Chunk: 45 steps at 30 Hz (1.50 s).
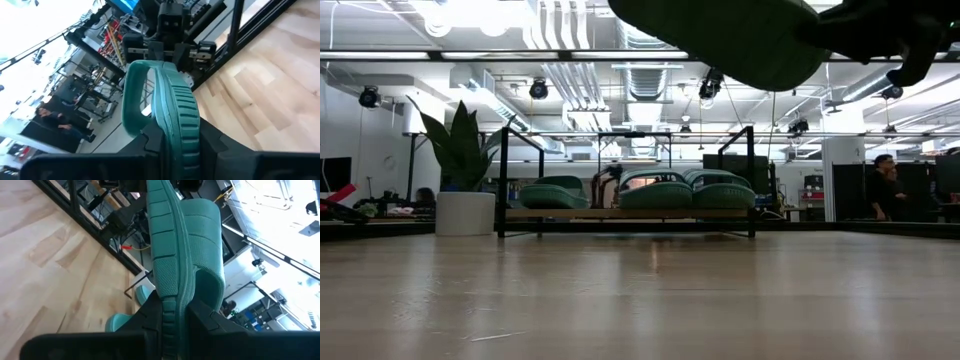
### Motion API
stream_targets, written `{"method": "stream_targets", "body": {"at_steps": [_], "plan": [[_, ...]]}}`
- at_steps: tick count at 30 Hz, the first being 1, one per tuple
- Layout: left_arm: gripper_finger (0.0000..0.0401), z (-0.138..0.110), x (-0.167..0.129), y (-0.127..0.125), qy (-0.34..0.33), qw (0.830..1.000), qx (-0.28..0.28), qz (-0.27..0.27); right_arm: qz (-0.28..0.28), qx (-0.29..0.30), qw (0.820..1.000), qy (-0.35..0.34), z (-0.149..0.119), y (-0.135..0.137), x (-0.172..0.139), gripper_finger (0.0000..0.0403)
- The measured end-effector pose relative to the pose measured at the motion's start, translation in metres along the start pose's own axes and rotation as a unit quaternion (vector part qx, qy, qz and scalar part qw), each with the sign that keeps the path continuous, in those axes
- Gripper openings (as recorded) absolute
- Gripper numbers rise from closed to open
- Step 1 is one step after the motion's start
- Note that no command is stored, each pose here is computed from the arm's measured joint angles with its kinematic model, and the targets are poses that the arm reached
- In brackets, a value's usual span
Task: Pick and place slides into the shelf
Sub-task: Put the green slipper on the shelf
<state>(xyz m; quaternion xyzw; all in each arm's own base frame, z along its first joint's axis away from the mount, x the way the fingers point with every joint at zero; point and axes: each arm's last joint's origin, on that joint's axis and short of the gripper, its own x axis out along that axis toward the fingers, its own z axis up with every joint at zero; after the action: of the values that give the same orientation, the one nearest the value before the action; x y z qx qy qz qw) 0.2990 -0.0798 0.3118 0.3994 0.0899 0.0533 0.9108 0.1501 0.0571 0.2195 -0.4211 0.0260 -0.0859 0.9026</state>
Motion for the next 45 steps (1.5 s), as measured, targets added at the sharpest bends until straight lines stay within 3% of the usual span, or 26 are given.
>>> {"method": "stream_targets", "body": {"at_steps": [4, 9, 16, 23, 25, 31, 33, 39, 45], "plan": [[0.0039, -0.001, 0.0, 0.002, 0.025, 0.999, 0.013, 0.029, -0.005, 0.004, 1.0, -0.002, 0.001, -0.001, 0.0, 0.0046], [0.0039, -0.001, -0.006, 0.008, 0.074, 0.993, 0.019, 0.085, -0.064, 0.043, 0.997, 0.0, 0.005, -0.011, -0.001, 0.0114], [0.0039, -0.01, -0.013, 0.016, 0.228, 0.948, 0.049, 0.215, -0.119, 0.077, 0.99, 0.005, 0.011, -0.023, -0.002, 0.0166], [0.0039, -0.019, 0.0, -0.001, 0.259, 0.94, 0.086, 0.205, -0.14, 0.133, 0.981, -0.014, 0.032, -0.042, 0.003, 0.0165], [0.0039, -0.022, 0.007, -0.008, 0.283, 0.93, 0.115, 0.205, -0.143, 0.14, 0.98, -0.01, 0.041, -0.049, 0.007, 0.0162], [0.0039, -0.025, 0.033, -0.021, 0.349, 0.89, 0.195, 0.219, -0.193, 0.159, 0.961, 0.12, 0.065, -0.076, 0.024, 0.0161], [0.0039, -0.024, 0.042, -0.024, 0.353, 0.885, 0.216, 0.211, -0.177, 0.162, 0.96, 0.143, 0.072, -0.085, 0.031, 0.016], [0.0039, -0.019, 0.062, -0.025, 0.372, 0.871, 0.251, 0.203, -0.052, 0.212, 0.956, 0.195, 0.085, -0.115, 0.052, 0.0148], [0.0039, -0.018, 0.072, -0.02, 0.382, 0.864, 0.26, 0.203, -0.043, 0.182, 0.939, 0.288, 0.082, -0.132, 0.086, 0.0138]]}}
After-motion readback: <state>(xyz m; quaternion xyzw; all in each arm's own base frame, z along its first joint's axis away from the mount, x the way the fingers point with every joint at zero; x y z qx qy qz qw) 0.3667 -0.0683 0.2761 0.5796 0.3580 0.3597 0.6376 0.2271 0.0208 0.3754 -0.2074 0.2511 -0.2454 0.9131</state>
